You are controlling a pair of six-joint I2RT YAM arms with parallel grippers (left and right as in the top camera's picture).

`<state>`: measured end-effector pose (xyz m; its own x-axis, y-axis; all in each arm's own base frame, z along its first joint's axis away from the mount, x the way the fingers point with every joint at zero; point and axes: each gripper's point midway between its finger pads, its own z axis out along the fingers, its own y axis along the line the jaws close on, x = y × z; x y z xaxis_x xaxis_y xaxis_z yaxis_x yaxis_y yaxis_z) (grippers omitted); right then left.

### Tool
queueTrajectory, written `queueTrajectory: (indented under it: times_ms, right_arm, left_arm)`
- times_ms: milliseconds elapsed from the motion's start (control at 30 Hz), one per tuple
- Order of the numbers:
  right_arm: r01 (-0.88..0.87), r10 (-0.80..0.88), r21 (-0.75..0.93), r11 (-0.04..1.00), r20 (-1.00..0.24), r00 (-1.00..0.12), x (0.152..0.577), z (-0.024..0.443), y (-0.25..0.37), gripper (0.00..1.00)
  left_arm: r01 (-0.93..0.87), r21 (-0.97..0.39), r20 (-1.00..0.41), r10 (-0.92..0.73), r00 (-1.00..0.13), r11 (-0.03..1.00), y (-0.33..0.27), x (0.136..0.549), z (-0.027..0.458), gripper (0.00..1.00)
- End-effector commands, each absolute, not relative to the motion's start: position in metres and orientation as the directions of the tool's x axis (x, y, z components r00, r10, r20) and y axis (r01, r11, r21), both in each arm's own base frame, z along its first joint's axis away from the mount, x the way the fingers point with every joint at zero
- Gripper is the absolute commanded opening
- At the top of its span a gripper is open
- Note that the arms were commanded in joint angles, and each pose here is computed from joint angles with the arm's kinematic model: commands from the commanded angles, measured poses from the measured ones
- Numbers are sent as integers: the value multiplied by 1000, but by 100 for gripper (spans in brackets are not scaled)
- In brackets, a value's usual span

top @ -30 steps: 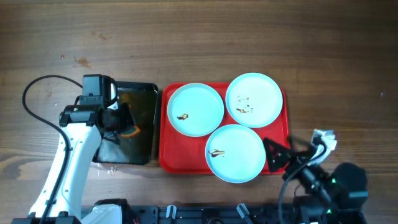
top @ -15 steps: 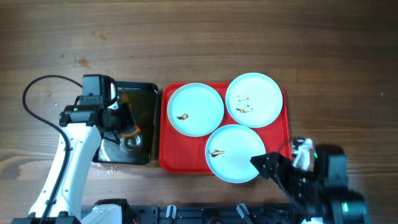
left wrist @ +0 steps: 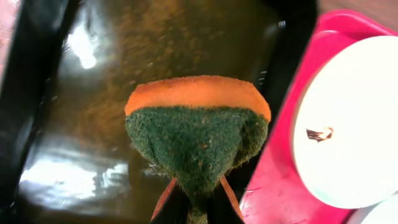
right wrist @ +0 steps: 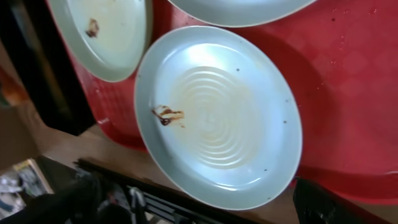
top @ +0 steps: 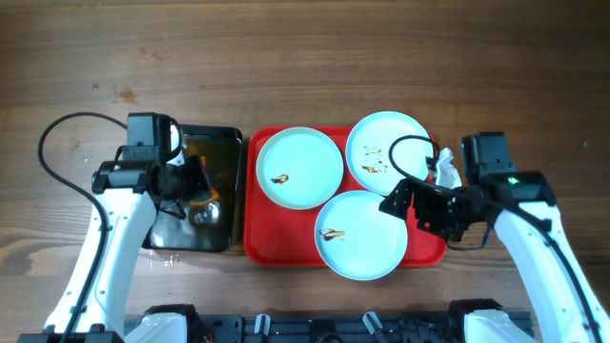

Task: Clean dirty plates on tray and stack at the side
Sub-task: 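Reach the right gripper to the rim of the upper-right plate, then grip the upper-right plate rim with the right gripper and tilt it up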

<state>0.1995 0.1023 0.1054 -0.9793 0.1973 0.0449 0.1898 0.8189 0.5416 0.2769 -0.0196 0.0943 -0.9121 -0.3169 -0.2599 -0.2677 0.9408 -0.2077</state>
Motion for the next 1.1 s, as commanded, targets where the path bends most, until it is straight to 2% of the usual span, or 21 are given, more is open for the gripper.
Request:
queueTrajectory:
  times_ms: [0, 200, 333, 467, 633, 833, 1067]
  right_arm:
    - [91, 96, 517, 851, 17, -995, 201, 98, 100, 100]
    - [62, 75, 545, 836, -1, -997, 203, 101, 104, 100]
    - [-55, -20, 638, 768, -63, -998, 202, 113, 121, 100]
    - [-84, -43, 650, 755, -79, -996, 201, 115, 124, 100]
    - [-104, -58, 653, 750, -92, -994, 201, 116, 124, 100]
    - [-91, -47, 642, 761, -86, -995, 202, 115, 122, 100]
    - [-93, -50, 639, 764, -86, -995, 202, 118, 122, 100]
  left_arm:
    - [-158, -248, -300, -231, -926, 956, -40, 284, 101, 4]
    - [114, -377, -380, -41, -924, 919, -98, 292, 117, 4]
    - [199, -398, -429, 10, -903, 896, -121, 296, 125, 4]
    - [271, -410, -488, 42, -872, 871, -144, 303, 137, 4]
    - [285, -466, -527, -4, -850, 838, -170, 311, 157, 4]
    - [290, -594, -535, -99, -839, 751, -204, 320, 180, 4]
    - [288, -642, -478, -77, -875, 711, -230, 324, 158, 4]
